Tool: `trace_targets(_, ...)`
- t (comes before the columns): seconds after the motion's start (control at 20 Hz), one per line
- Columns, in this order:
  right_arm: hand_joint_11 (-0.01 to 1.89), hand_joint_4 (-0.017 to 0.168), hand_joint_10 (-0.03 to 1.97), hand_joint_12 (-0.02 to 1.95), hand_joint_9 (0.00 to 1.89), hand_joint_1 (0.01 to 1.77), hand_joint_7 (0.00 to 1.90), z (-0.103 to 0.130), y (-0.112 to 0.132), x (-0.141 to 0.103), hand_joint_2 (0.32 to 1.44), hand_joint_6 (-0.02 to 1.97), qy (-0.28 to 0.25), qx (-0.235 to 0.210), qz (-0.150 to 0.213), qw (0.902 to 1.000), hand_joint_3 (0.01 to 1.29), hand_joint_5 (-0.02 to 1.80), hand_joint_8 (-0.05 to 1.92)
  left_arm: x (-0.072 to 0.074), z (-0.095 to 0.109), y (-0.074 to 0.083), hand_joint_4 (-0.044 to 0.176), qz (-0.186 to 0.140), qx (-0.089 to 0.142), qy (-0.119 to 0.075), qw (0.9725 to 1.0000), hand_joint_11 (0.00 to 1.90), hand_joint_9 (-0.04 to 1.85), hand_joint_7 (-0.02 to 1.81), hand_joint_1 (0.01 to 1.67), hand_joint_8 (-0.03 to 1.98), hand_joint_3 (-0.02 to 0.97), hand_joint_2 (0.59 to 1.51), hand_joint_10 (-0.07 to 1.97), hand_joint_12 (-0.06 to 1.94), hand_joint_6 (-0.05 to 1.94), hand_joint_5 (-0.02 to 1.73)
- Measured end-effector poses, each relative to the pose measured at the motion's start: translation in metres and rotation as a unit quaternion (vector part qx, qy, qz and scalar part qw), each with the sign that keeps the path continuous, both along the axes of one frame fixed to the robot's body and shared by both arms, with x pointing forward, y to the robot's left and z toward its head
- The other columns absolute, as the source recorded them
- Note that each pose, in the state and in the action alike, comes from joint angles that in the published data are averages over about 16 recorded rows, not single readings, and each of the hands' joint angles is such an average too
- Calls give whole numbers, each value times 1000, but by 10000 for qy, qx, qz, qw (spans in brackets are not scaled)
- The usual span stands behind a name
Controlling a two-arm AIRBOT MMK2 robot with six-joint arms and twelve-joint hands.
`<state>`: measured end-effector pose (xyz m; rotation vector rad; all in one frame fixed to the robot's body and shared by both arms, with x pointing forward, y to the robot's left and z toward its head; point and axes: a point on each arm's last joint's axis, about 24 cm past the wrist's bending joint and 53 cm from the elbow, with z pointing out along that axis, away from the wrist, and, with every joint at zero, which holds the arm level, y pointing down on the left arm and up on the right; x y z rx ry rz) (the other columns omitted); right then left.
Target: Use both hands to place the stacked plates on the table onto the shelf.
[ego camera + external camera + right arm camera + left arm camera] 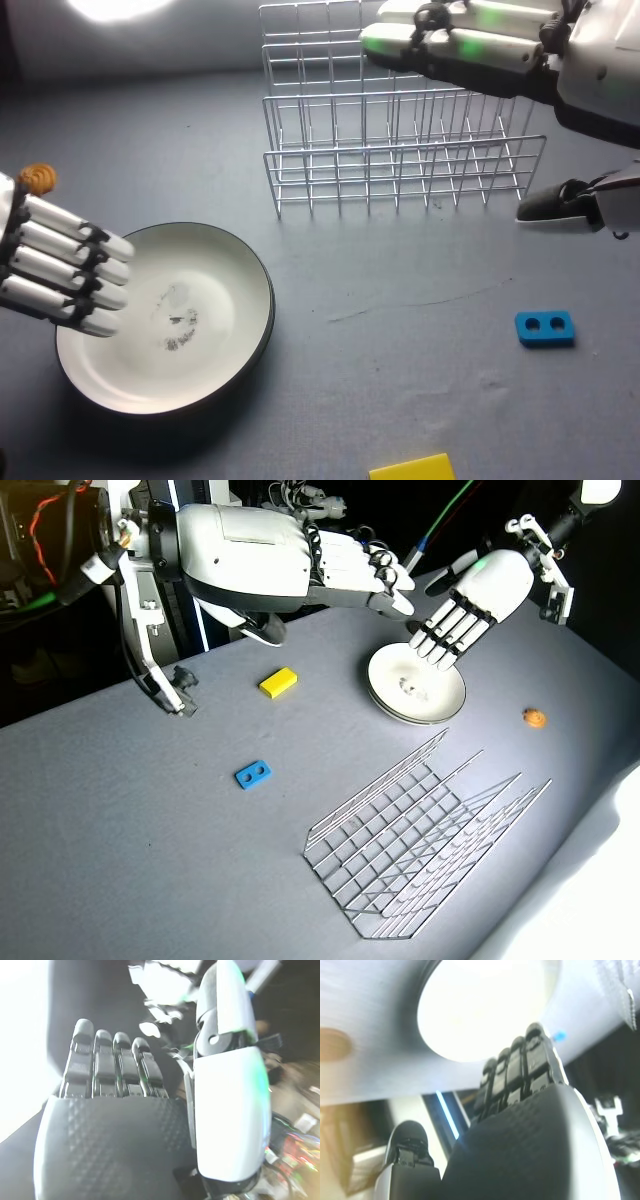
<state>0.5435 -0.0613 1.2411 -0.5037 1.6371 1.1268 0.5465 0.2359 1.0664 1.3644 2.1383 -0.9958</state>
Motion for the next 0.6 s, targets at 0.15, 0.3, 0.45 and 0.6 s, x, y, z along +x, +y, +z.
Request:
trace_targets(0.15, 16, 3, 13, 386, 18, 1172, 11, -3, -1, 5, 949, 22, -76, -100, -116, 9999, 17, 21, 16, 2, -12, 10, 0, 35, 171, 59, 9998, 21, 15, 16, 17, -5, 14, 1173, 0, 15, -5, 21)
trace_targets(0.3, 14, 2, 13, 419, 18, 1163, 11, -8, -3, 8, 945, 22, -119, -217, -195, 9995, 17, 21, 16, 3, -23, 18, -1, 83, 327, 123, 9994, 21, 15, 17, 17, -5, 14, 1172, 0, 15, -5, 20)
trace_targets(0.45, 13, 2, 13, 430, 19, 1162, 10, -12, -2, 8, 947, 22, -171, -330, -206, 9991, 17, 21, 16, 5, -32, 23, -1, 132, 436, 165, 9988, 20, 16, 18, 16, -5, 14, 1170, -1, 14, -6, 20)
trace_targets(0.6, 13, 3, 13, 409, 20, 1167, 10, -15, -2, 7, 953, 22, -240, -430, -204, 9986, 17, 21, 16, 6, -39, 24, -1, 167, 492, 195, 9985, 19, 16, 17, 16, -5, 14, 1168, -2, 11, -7, 19)
